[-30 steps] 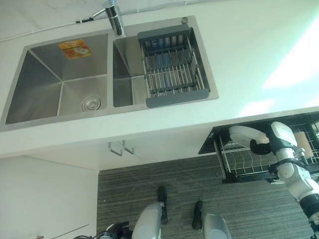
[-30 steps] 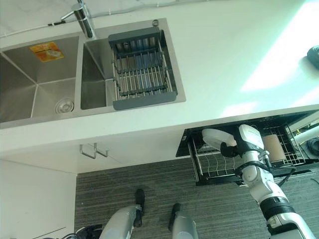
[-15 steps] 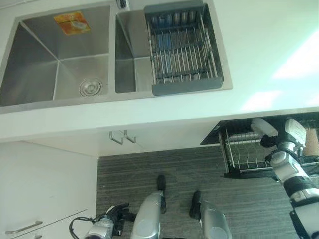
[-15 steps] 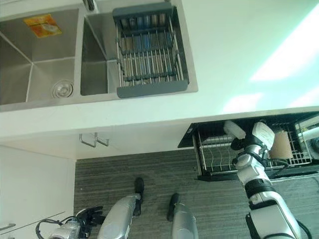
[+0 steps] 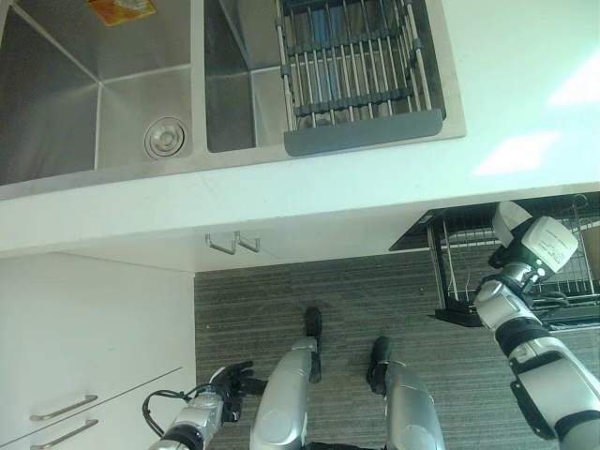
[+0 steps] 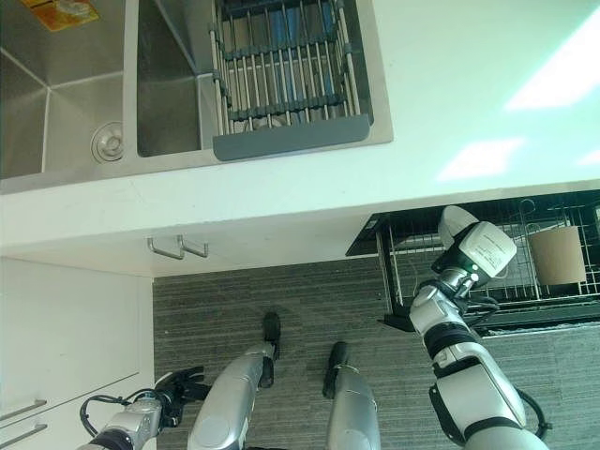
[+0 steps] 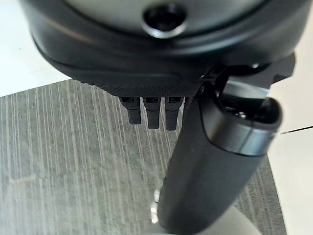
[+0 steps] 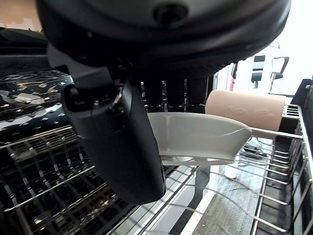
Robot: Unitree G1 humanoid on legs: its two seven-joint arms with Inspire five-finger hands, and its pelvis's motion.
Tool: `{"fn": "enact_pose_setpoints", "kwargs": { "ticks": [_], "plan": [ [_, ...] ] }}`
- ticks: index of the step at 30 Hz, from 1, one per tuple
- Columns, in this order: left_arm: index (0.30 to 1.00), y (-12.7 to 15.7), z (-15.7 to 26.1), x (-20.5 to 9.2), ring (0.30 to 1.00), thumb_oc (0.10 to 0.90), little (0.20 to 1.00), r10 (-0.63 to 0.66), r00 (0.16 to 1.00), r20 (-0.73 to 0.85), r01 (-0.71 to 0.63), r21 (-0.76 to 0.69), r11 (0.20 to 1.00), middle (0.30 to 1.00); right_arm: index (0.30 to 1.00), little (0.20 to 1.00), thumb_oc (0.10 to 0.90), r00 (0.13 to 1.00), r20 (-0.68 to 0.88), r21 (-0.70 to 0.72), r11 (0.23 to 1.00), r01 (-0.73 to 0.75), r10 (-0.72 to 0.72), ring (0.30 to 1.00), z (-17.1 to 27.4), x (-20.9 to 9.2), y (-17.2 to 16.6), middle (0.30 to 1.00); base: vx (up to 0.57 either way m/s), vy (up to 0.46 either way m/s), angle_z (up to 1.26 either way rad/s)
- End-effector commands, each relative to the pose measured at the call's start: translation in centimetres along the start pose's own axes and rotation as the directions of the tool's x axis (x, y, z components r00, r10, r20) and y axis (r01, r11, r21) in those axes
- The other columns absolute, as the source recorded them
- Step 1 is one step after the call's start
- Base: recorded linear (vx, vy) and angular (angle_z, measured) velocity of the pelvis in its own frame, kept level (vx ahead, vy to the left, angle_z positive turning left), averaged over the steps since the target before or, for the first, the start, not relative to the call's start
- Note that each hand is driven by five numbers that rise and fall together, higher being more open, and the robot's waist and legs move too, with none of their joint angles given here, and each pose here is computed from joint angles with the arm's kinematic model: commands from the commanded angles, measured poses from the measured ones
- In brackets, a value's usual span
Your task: Place the dishes in the dishwasher.
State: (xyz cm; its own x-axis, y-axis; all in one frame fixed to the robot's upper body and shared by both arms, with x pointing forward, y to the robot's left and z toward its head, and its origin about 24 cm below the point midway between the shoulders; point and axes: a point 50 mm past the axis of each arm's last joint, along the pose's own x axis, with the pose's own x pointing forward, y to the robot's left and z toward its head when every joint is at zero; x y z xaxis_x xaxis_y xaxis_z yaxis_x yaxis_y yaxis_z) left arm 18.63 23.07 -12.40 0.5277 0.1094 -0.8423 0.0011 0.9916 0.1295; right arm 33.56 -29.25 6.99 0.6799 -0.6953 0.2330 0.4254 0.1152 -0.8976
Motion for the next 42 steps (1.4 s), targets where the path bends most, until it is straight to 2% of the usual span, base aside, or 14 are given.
{"fn": "enact_pose_setpoints", "kwargs": {
  "ticks": [1, 7, 8, 11, 15, 17, 19, 23, 26, 29, 31, 32, 37, 42],
  "plan": [
    [0.9, -0.9, -1.8, -0.1, 0.9, 0.8, 0.9, 0.005, 0.999, -0.048, -0.006, -0.019, 1.0, 0.9, 0.3, 0.3, 0.4, 0.987, 0.05, 0.027, 0.988, 0.154, -0.155, 0.3, 1.8, 2.7, -3.5, 0.3, 0.0, 0.0, 0.0],
    [0.9, -1.4, -0.7, 0.0, 0.9, 0.8, 0.9, -0.007, 1.0, -0.019, 0.007, -0.021, 1.0, 0.9, 0.3, 0.3, 0.4, 0.988, 0.122, 0.14, 0.987, 0.073, -0.091, 0.3, 4.0, 2.8, -3.5, 0.3, 0.0, 0.002, 0.03],
    [0.9, -1.4, -0.4, 0.0, 0.9, 0.8, 0.9, -0.008, 1.0, -0.012, 0.007, -0.016, 1.0, 0.9, 0.9, 0.9, 0.8, 0.989, 0.137, 0.186, 0.982, 0.022, -0.049, 0.9, 4.5, 2.9, -3.4, 0.9, 0.0, 0.0, 0.0],
    [0.9, -1.3, 0.2, 0.0, 0.9, 0.8, 0.9, -0.005, 1.0, 0.003, 0.005, -0.015, 1.0, 0.9, 0.9, 0.9, 0.8, 0.988, 0.133, 0.311, 0.944, -0.113, 0.074, 0.9, 5.2, 3.0, -3.1, 0.9, 0.0, -0.013, 0.02],
    [0.9, -0.8, 0.6, -0.2, 0.9, 0.8, 0.9, 0.019, 0.999, 0.046, -0.019, 0.0, 1.0, 0.9, 0.9, 0.9, 0.8, 0.987, 0.118, 0.443, 0.884, -0.151, 0.109, 0.9, 5.3, 3.3, -3.5, 0.9, 0.03, -0.01, 0.06],
    [0.9, -0.6, 1.9, -0.3, 0.9, 0.8, 0.9, 0.037, 0.989, 0.142, -0.065, 0.198, 0.978, 0.9, 0.9, 0.9, 0.8, 0.962, 0.106, 0.57, 0.777, -0.267, 0.253, 0.9, 5.2, 3.1, -2.6, 0.9, -0.03, 0.009, -0.06],
    [0.9, -0.8, 2.8, -0.4, 0.9, 0.8, 0.9, 0.038, 0.981, 0.188, -0.083, 0.238, 0.968, 0.9, 0.9, 0.9, 0.8, 0.907, 0.148, 0.617, 0.68, -0.397, 0.394, 0.9, 5.6, 2.5, -1.5, 0.9, -0.03, 0.033, -0.11],
    [0.9, -1.1, 4.5, -0.6, 0.9, 0.8, 0.9, 0.018, 0.966, 0.258, -0.106, 0.33, 0.938, 0.9, 0.9, 0.9, 0.8, 0.883, 0.204, 0.688, 0.58, -0.437, 0.423, 0.9, 6.2, 2.0, -1.2, 0.9, -0.03, 0.027, -0.11],
    [0.9, -1.5, 4.6, -0.6, 0.9, 0.8, 0.9, 0.01, 0.963, 0.269, -0.099, 0.32, 0.942, 0.9, 0.9, 0.9, 0.8, 0.872, 0.243, 0.718, 0.525, -0.457, 0.426, 0.9, 6.6, 1.8, -1.2, 0.9, -0.03, 0.015, -0.2],
    [0.9, -1.6, 5.0, -0.6, 0.9, 0.8, 0.9, 0.013, 0.963, 0.268, -0.09, 0.277, 0.957, 0.9, 0.9, 0.9, 0.8, 0.864, 0.233, 0.701, 0.538, -0.468, 0.447, 0.9, 7.0, 1.2, -0.9, 0.9, -0.03, 0.003, -0.07],
    [0.9, -1.6, 4.3, -0.5, 0.9, 0.8, 0.9, 0.021, 0.969, 0.245, -0.083, 0.246, 0.966, 0.9, 0.9, 0.9, 0.8, 0.831, 0.197, 0.759, 0.455, -0.465, 0.52, 0.9, 6.2, 0.4, 0.1, 0.9, 0.03, -0.012, -0.06],
    [0.9, -1.3, 3.7, -0.5, 0.9, 0.8, 0.9, 0.037, 0.973, 0.23, -0.089, 0.221, 0.971, 0.9, 0.9, 0.9, 0.8, 0.819, 0.217, 0.806, 0.376, -0.457, 0.532, 0.9, 6.4, -0.1, 0.4, 0.9, -0.07, -0.031, -0.02],
    [0.9, -1.2, 1.3, -0.3, 0.9, 0.8, 0.9, 0.072, 0.984, 0.164, -0.1, 0.174, 0.98, 0.9, 0.9, 0.9, 0.8, 0.918, 0.18, 0.925, 0.256, -0.28, 0.354, 0.9, 6.0, -0.9, -0.8, 0.9, -0.02, -0.031, -0.08],
    [0.9, -1.4, -1.9, -0.4, 0.9, 0.8, 0.9, 0.084, 0.994, 0.07, -0.091, 0.107, 0.99, 0.9, 0.9, 0.9, 0.8, 0.978, 0.167, 0.937, 0.288, -0.197, 0.124, 0.9, 5.9, -2.9, -2.6, 0.9, 0.02, -0.026, -0.08]
  ]
}}
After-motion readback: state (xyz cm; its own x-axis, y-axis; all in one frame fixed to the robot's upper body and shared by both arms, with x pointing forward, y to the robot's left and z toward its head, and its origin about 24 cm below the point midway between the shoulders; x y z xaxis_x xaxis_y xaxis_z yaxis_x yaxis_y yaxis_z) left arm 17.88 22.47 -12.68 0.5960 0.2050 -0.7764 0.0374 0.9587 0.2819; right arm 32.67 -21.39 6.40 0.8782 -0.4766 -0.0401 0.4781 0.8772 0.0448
